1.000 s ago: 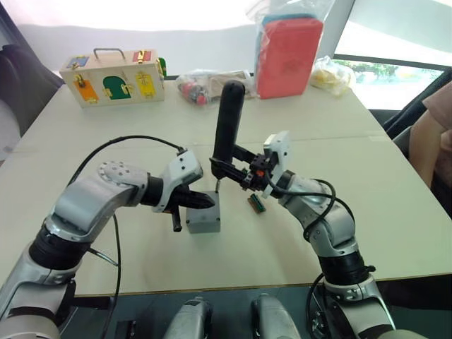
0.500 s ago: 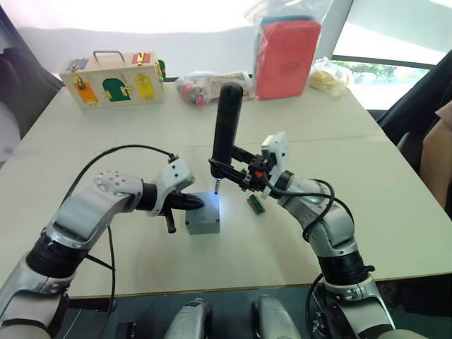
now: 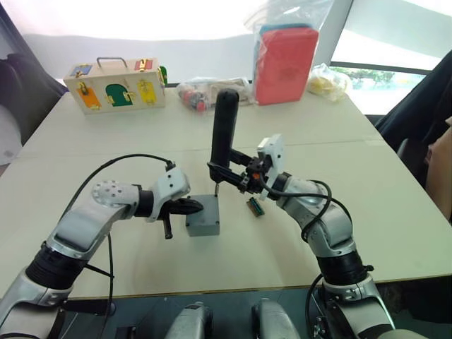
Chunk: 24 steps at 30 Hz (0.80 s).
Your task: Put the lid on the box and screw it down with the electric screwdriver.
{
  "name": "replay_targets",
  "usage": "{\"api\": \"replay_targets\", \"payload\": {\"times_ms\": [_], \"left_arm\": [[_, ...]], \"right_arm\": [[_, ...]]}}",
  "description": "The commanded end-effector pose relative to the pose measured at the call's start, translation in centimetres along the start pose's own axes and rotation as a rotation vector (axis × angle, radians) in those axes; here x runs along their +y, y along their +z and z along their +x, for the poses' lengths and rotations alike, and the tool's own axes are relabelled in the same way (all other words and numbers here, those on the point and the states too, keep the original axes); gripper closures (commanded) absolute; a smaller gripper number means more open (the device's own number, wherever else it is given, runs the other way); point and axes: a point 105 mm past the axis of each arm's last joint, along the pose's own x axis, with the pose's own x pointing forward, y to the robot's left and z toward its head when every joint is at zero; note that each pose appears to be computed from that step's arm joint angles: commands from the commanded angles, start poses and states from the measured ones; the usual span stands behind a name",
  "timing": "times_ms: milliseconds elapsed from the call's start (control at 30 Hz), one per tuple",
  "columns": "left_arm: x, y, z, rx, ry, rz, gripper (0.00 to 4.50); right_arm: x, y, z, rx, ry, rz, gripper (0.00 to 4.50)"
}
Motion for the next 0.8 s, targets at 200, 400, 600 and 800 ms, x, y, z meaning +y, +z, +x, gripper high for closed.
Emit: {"api": "replay_targets", "payload": {"times_ms": [200, 400, 600, 800], "left_arm": [[-0.9, -2.7, 0.6, 0.093, -0.030, -0.060, 4.50], [-1.0, -2.7, 0.6, 0.094, -0.033, -0.062, 4.50], [-1.1, -2.6, 0.6, 0.098, -0.035, -0.062, 4.50], [-1.1, -2.6, 0.5, 0.099, -0.036, -0.061, 4.50]], "right_arm": [[1.1, -5.1, 0.2, 0.183, 0.006, 0.061, 2.65], [1.4, -6.7, -0.1, 0.216, -0.010, 0.091, 2.65], [1.2, -7.0, -0.3, 0.215, -0.029, 0.107, 2.65], [1.0, -6.9, -0.3, 0.214, -0.037, 0.107, 2.65]]}}
